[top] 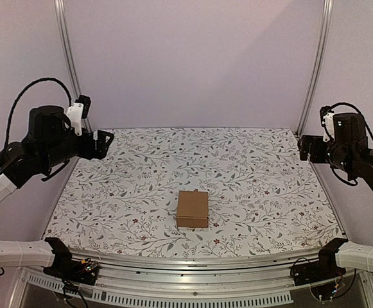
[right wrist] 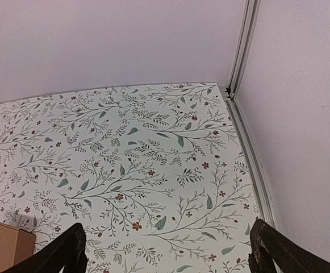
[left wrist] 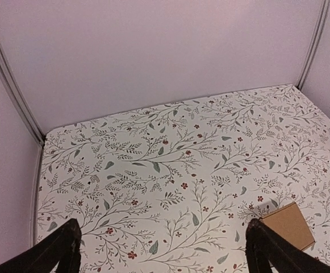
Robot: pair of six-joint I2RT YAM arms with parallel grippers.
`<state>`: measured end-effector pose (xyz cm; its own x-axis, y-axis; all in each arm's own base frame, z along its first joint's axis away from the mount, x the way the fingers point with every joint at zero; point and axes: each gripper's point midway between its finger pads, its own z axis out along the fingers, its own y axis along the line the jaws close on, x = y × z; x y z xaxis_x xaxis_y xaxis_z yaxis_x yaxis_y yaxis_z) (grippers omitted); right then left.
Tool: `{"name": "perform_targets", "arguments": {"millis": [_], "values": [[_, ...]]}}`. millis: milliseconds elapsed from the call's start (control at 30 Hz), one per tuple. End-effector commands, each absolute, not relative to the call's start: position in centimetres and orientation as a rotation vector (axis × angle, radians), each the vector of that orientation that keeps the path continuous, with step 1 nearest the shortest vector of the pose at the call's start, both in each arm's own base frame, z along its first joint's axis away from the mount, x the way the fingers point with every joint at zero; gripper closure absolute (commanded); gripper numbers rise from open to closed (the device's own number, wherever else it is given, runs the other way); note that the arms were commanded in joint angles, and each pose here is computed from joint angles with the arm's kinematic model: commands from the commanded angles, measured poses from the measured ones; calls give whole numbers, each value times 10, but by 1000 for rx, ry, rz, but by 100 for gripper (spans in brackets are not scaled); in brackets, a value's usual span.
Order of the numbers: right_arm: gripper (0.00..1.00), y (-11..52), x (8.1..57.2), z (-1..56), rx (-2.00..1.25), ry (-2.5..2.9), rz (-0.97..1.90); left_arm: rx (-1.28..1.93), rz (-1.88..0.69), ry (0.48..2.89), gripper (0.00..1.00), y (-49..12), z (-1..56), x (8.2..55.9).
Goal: Fold the paper box
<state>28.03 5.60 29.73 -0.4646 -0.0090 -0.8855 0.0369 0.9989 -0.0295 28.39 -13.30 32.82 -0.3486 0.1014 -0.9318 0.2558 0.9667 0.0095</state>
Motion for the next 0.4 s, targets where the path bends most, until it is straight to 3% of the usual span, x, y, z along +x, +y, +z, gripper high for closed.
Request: {"name": "perform_targets", "arguments": {"millis": [0, 367], "values": [[1, 64, 281, 309, -21, 2003, -1, 272, -186, 1924, 0, -138, 326, 287], [1, 67, 280, 308, -29, 2006, 25, 261, -157, 1932, 0, -134, 324, 289]]}}
